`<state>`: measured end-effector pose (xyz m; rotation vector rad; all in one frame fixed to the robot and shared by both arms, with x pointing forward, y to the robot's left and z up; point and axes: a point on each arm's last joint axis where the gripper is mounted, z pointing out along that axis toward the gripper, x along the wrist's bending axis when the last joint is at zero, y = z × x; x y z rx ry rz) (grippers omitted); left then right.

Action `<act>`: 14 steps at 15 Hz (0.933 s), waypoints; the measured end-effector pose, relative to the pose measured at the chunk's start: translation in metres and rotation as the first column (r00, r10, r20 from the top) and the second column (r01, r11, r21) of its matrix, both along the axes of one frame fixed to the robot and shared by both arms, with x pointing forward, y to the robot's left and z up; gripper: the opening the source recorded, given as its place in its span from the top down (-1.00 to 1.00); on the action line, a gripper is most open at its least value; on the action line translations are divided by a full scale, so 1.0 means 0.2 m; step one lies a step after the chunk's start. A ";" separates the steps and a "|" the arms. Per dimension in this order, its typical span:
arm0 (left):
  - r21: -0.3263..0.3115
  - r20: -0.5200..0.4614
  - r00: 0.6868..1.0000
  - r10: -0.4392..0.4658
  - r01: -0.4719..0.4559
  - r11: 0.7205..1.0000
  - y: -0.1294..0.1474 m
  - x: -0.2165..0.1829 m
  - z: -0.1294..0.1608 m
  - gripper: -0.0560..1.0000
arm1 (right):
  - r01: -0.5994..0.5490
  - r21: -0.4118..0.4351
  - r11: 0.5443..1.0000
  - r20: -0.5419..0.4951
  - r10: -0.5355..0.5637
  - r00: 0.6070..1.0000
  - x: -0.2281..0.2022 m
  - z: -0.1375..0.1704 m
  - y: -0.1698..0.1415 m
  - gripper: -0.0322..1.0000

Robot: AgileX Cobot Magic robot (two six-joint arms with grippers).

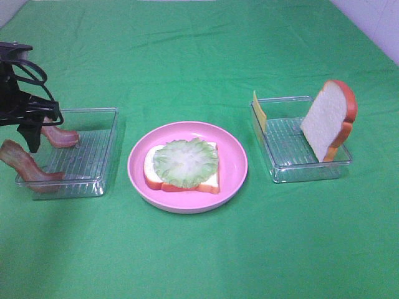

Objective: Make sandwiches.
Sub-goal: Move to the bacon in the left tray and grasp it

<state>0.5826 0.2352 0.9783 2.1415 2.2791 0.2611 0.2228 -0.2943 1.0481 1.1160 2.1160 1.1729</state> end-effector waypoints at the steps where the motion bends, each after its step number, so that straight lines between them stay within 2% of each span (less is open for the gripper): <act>1: -0.003 0.011 1.000 -0.002 0.002 1.000 0.01 0.01 0.00 -0.49 | 0.000 0.000 1.000 0.000 0.000 1.000 0.00 0.00 0.00 -0.39; 3: -0.002 0.005 1.000 -0.003 0.003 1.000 0.00 0.01 -0.02 -0.40 | 0.000 0.000 1.000 0.000 0.000 1.000 0.00 0.00 0.00 -0.39; 6: 0.010 -0.052 0.999 -0.008 0.008 1.000 0.00 0.04 -0.13 -0.36 | 0.000 0.000 1.000 0.000 0.000 1.000 0.00 0.00 0.00 -0.39; 9: 0.006 -0.045 0.999 -0.012 0.012 1.000 -0.01 0.05 -0.16 -0.28 | 0.000 0.000 1.000 0.000 0.000 1.000 0.00 0.00 0.00 -0.39; 12: -0.002 -0.019 1.000 -0.010 0.010 1.000 -0.01 0.06 -0.16 0.07 | 0.000 0.000 1.000 0.000 0.000 1.000 0.00 0.00 0.00 -0.39; 13: -0.004 -0.013 1.000 -0.009 0.009 1.000 -0.01 0.07 -0.16 0.41 | 0.000 0.000 1.000 0.000 0.000 1.000 0.00 0.00 0.00 -0.39; 14: -0.004 -0.013 1.000 -0.008 0.008 1.000 -0.01 0.07 -0.16 0.61 | 0.000 0.000 1.000 0.000 0.000 1.000 0.00 0.00 0.00 -0.39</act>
